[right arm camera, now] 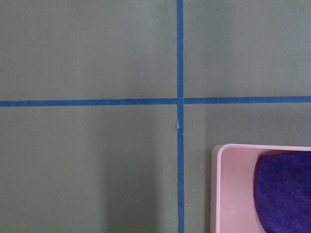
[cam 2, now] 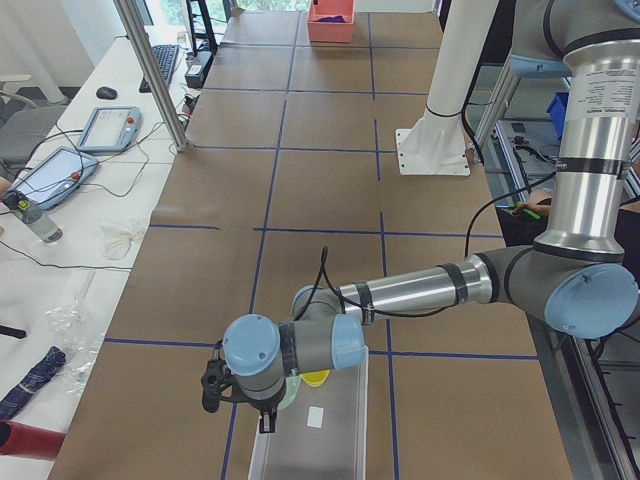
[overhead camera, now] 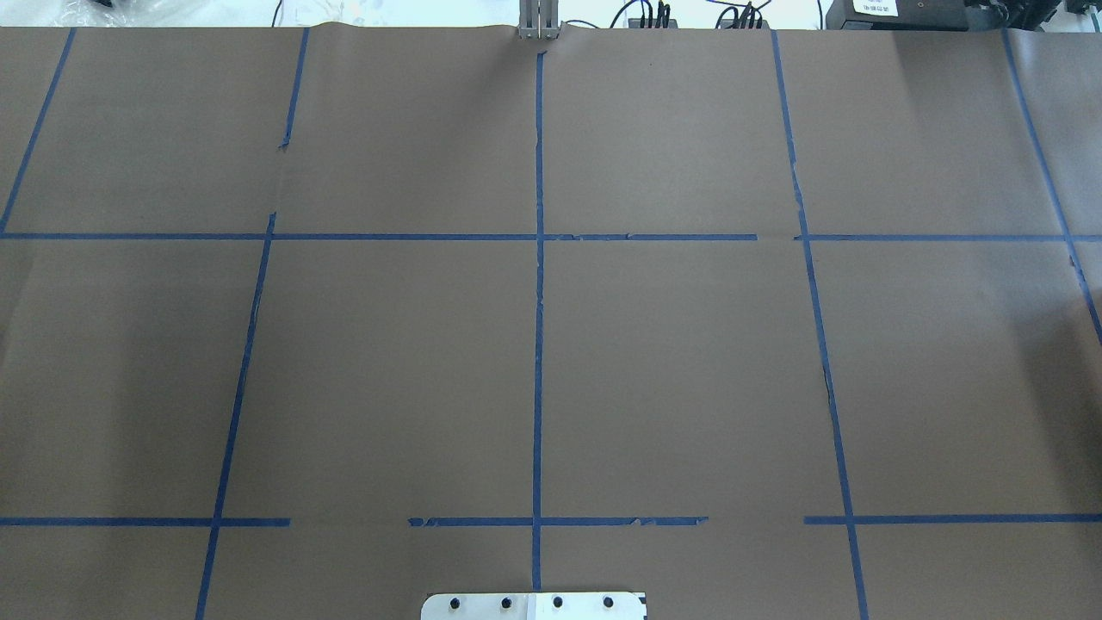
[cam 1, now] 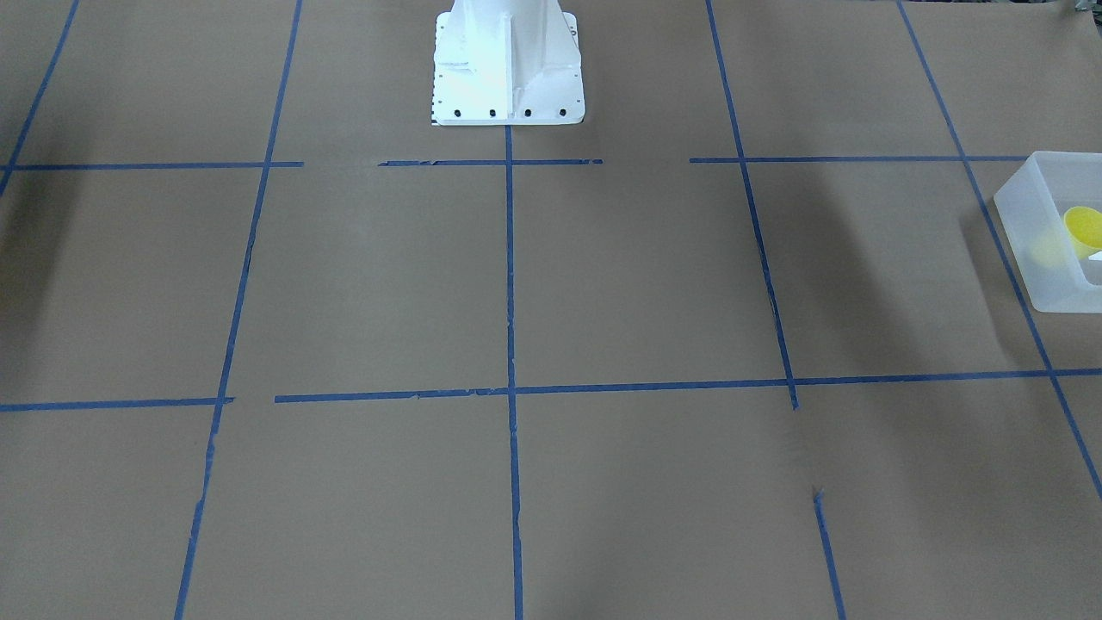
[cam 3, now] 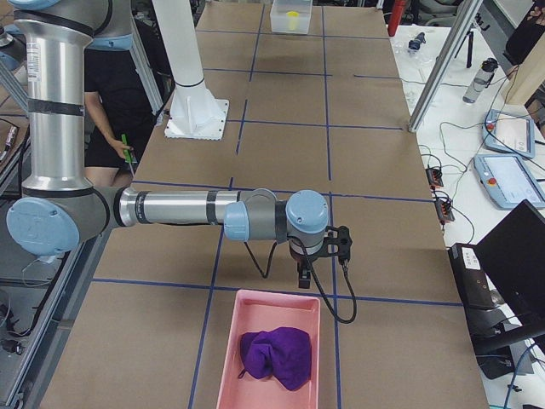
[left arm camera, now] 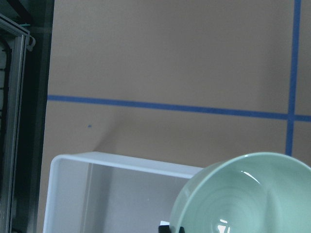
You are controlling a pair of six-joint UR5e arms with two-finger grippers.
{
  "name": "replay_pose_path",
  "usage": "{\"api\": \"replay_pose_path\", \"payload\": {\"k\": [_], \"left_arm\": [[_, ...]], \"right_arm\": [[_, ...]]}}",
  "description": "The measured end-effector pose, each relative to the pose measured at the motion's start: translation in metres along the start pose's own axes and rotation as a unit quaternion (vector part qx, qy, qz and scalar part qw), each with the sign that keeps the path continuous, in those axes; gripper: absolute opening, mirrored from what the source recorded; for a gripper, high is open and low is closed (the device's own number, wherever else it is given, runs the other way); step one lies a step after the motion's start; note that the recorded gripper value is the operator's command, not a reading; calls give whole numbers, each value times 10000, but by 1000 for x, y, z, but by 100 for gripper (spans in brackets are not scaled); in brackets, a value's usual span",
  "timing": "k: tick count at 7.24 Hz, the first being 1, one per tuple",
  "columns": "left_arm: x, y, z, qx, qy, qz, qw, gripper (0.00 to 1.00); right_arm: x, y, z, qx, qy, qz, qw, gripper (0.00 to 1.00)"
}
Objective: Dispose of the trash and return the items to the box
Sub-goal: 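Lower the green bowl into the clear bin and open the left gripper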
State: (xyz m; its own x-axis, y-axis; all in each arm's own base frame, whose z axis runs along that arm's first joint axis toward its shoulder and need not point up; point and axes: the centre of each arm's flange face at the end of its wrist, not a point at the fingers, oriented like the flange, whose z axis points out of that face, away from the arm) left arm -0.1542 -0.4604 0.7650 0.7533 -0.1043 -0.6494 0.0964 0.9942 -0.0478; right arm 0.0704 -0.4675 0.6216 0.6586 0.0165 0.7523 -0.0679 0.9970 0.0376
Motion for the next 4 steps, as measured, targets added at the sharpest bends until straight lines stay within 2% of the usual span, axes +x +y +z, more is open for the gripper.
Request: {"api": "replay_pose_path", "payload": {"k": [2, 3, 4], "left_arm": [[-34, 31, 33, -4, -365, -15, 9993, 0], [-47, 41, 46, 31, -520, 2, 9986, 9], [-53, 46, 52, 47, -584, 6, 9983, 99]], "right_arm": [[-1, 0, -1, 7, 0, -3, 10000, 100], [-1, 0, -1, 8, 0, -3, 10000, 100], [-1, 0, -1, 8, -1, -4, 10000, 100]]}}
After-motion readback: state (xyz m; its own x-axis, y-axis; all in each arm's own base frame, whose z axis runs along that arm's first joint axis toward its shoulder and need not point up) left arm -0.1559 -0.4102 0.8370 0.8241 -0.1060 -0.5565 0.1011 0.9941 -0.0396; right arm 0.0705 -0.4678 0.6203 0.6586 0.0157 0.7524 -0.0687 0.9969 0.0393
